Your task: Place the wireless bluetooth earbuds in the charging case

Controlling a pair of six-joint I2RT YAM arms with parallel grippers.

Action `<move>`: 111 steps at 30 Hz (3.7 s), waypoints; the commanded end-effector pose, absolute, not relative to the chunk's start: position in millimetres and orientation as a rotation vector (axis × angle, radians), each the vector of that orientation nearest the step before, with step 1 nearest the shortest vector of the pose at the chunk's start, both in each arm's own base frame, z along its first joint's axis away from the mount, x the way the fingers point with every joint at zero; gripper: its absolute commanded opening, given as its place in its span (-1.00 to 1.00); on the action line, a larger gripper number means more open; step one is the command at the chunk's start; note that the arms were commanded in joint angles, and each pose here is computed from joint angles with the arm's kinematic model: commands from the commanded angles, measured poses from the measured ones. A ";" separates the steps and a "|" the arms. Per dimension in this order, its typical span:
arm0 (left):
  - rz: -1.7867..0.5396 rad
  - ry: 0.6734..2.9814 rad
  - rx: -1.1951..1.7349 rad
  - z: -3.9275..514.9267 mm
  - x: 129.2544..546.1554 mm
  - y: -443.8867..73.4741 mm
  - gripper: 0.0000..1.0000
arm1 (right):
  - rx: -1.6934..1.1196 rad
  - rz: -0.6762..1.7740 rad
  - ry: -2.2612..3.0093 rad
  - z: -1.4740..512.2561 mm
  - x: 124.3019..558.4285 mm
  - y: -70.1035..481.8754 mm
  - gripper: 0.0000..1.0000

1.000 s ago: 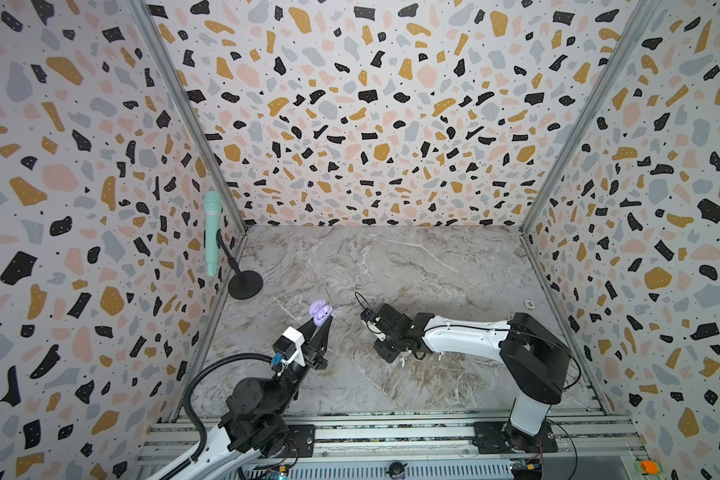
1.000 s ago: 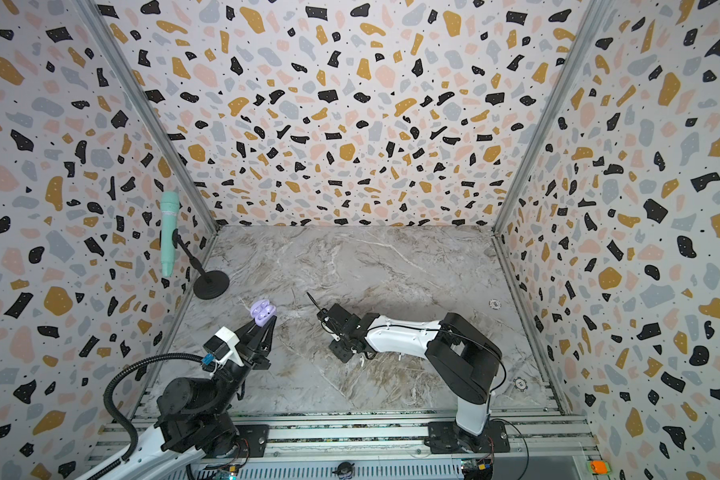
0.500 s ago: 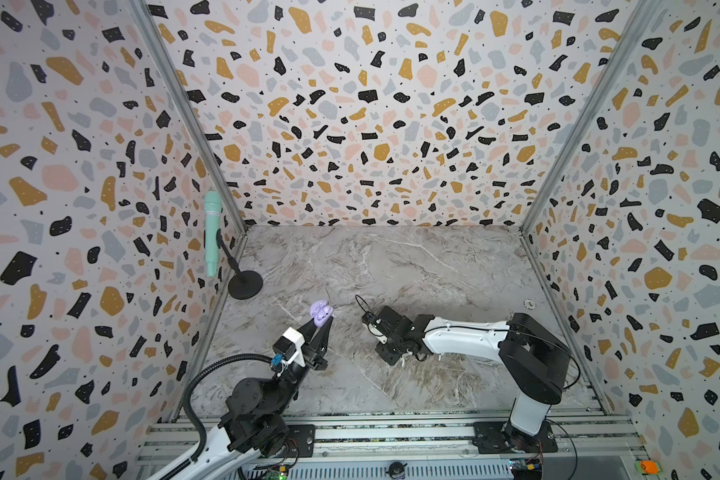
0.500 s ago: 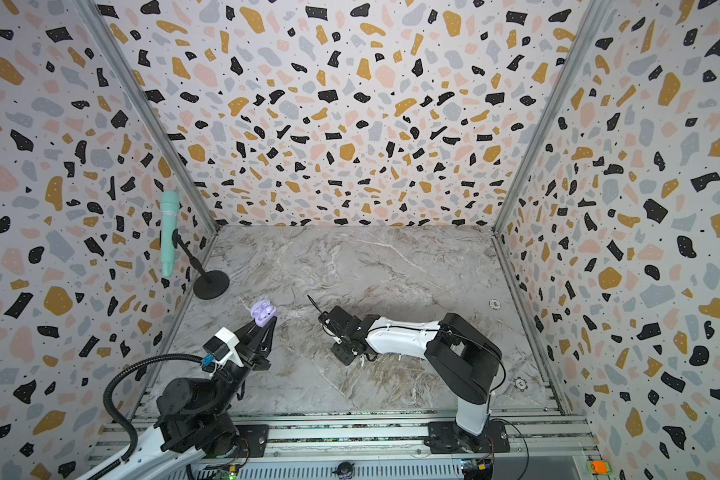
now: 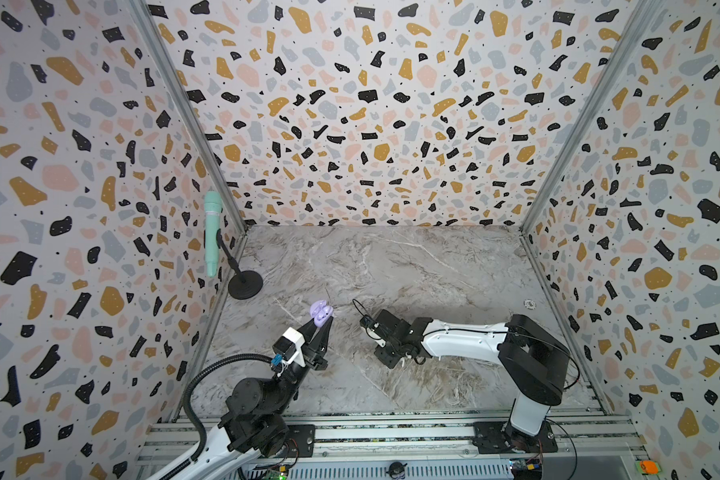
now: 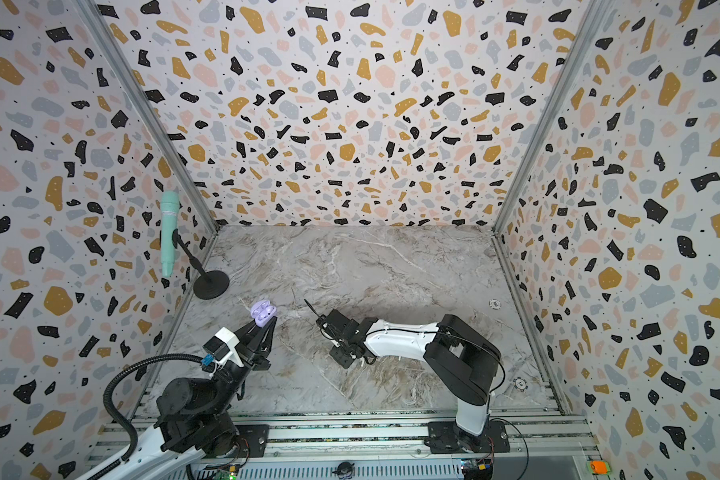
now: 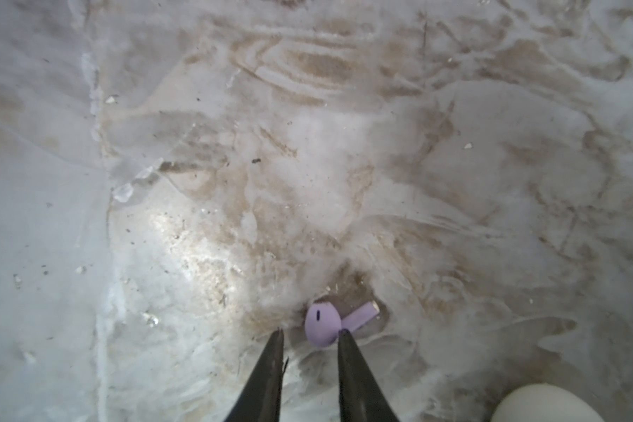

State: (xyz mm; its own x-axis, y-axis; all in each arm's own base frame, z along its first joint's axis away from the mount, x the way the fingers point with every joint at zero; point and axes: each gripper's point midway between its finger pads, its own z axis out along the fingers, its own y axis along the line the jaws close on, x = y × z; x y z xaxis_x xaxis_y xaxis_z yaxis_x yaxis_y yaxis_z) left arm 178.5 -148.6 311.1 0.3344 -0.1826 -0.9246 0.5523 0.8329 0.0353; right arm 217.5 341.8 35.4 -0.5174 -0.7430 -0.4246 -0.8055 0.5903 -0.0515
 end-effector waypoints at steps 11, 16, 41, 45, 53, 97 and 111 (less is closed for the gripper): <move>-0.494 1.110 0.381 313.8 176.2 -149.4 -1.00 | -1.288 0.142 2.407 27.4 212.3 340.9 -0.51; -0.493 1.113 0.384 313.1 176.5 -150.0 -1.00 | -1.290 0.114 2.412 24.0 212.6 338.2 -0.54; -0.493 1.108 0.388 313.4 175.4 -149.8 -1.00 | -1.236 0.231 2.461 33.5 207.8 351.9 -0.67; -0.496 1.108 0.388 313.4 175.2 -149.9 -1.00 | -1.164 0.359 2.537 39.2 203.1 358.5 -0.66; -0.504 1.100 0.394 314.6 173.3 -150.8 -1.00 | -1.091 0.510 2.612 58.7 192.8 369.2 -0.51; -0.502 1.083 0.381 318.6 170.8 -146.2 -1.00 | -1.402 0.120 2.269 27.3 208.1 360.9 -0.38; -0.502 1.083 0.384 318.5 170.7 -146.8 -1.00 | -1.400 0.056 2.289 14.9 212.2 355.5 -0.48</move>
State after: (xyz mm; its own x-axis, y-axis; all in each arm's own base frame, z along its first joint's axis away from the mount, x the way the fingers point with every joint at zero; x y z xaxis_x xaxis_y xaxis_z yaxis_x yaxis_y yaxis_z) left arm 174.1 -146.8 315.0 0.3567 -0.1826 -0.9162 0.5556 0.8299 0.0509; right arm 214.1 363.6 27.2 -0.3757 -0.8097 -0.4509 -0.8533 0.4920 -0.1725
